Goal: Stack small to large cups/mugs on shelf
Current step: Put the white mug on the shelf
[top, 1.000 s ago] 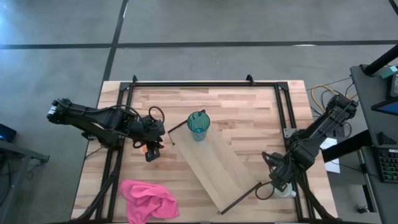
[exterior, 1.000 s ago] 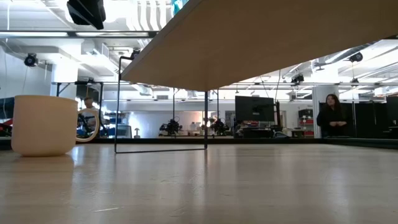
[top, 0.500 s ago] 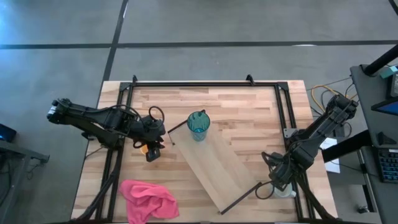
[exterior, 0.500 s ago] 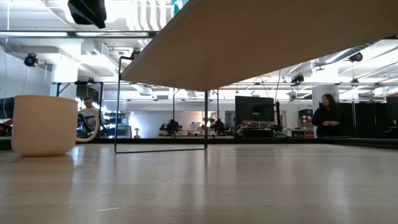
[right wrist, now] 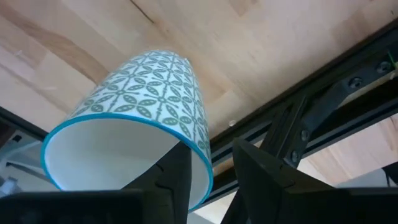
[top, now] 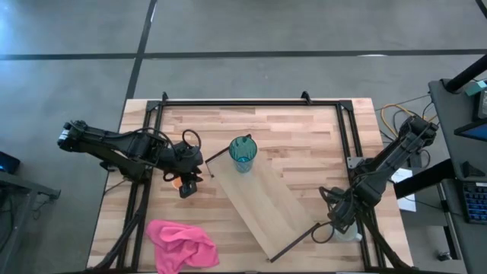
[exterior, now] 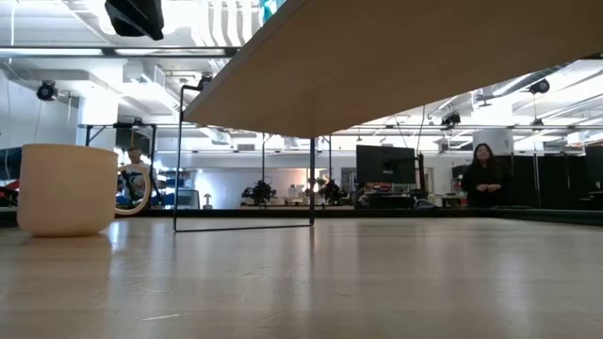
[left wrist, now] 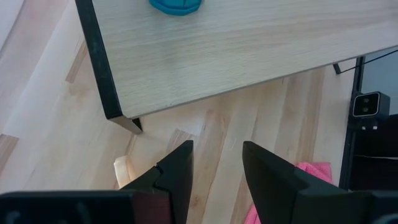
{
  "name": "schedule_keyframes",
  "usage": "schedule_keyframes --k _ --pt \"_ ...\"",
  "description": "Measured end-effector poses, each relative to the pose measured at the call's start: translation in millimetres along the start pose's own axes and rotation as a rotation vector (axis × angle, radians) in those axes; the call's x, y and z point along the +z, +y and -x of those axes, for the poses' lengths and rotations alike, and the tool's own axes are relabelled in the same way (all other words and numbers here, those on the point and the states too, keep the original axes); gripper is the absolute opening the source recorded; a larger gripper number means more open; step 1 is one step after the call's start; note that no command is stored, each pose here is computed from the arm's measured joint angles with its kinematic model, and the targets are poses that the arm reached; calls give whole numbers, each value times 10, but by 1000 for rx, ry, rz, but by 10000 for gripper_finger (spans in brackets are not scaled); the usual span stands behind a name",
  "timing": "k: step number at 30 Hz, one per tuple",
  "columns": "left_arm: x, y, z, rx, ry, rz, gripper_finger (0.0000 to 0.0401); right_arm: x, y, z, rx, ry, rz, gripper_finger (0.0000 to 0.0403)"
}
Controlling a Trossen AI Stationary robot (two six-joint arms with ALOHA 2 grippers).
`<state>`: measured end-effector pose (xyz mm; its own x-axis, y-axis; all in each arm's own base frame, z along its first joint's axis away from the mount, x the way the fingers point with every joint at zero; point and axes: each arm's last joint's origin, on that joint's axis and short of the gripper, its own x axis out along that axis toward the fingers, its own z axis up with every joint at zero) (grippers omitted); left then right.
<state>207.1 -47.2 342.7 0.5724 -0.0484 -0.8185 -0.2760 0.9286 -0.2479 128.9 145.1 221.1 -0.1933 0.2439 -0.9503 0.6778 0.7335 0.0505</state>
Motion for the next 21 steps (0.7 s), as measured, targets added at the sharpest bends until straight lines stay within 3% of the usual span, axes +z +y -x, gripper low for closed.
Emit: schedule_keyframes --k 7,15,21 --pt "0 0 0 0 0 0 125 13 -19 -38 -10 0 -4 104" --pt "0 0 0 0 0 0 125 12 -6 -38 3 2 -1 22" --pt "0 0 0 0 0 0 125 3 6 -7 9 0 1 16"
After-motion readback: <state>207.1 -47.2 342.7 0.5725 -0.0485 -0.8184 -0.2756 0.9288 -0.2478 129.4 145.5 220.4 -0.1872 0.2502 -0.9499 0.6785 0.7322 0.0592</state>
